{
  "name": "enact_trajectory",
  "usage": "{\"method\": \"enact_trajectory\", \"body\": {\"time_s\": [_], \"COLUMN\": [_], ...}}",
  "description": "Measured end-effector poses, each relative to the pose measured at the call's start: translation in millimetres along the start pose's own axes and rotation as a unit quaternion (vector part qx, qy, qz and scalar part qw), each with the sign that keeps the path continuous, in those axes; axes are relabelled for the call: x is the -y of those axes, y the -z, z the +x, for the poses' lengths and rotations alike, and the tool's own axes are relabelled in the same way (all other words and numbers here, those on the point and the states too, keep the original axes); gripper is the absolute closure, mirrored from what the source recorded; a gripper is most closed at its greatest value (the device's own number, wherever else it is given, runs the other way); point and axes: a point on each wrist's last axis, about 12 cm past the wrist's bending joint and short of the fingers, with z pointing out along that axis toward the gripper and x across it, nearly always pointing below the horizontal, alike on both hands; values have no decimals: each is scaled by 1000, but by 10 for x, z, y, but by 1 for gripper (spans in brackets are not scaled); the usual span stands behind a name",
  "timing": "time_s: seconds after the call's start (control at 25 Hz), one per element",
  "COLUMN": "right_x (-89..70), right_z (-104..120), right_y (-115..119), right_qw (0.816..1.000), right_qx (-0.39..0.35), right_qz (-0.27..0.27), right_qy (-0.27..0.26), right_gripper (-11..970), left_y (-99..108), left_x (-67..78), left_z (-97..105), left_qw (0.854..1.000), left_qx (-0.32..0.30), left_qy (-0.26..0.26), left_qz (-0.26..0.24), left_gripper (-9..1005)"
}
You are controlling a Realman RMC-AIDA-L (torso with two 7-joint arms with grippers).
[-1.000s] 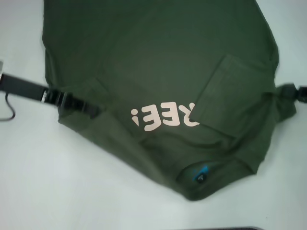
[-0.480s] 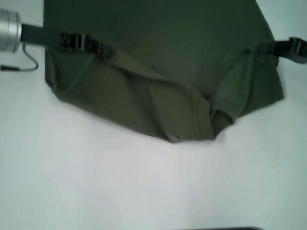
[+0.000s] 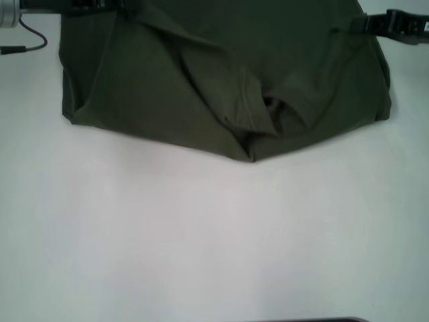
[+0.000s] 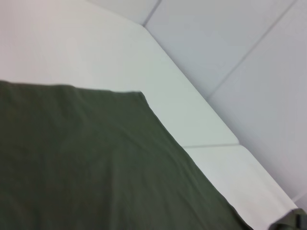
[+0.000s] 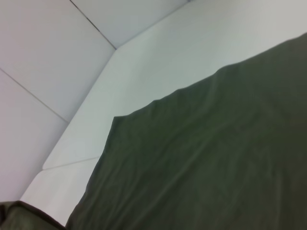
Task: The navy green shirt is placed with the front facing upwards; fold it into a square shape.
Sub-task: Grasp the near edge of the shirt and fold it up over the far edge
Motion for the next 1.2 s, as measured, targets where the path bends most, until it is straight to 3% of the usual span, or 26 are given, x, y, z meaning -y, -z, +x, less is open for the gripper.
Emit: {"method": "enact_trajectory", "body": {"time_s": [0.76, 1.2], "right_x": [-77, -128], "right_z": [-485, -633], "right_y": [-68, -169], "right_qw": [998, 996], "right_qx": [16, 22], "right_qz": [38, 63], "right_qy": [43, 66], "right_gripper": [908, 907], "left_y": [-40, -56], "left_x": [-148, -221], "left_z": [-135, -158], "left_qw": [995, 990], "left_qx": [73, 103], "left_qy": [14, 28], "left_qz": [-66, -95], "left_gripper": [915, 907]}}
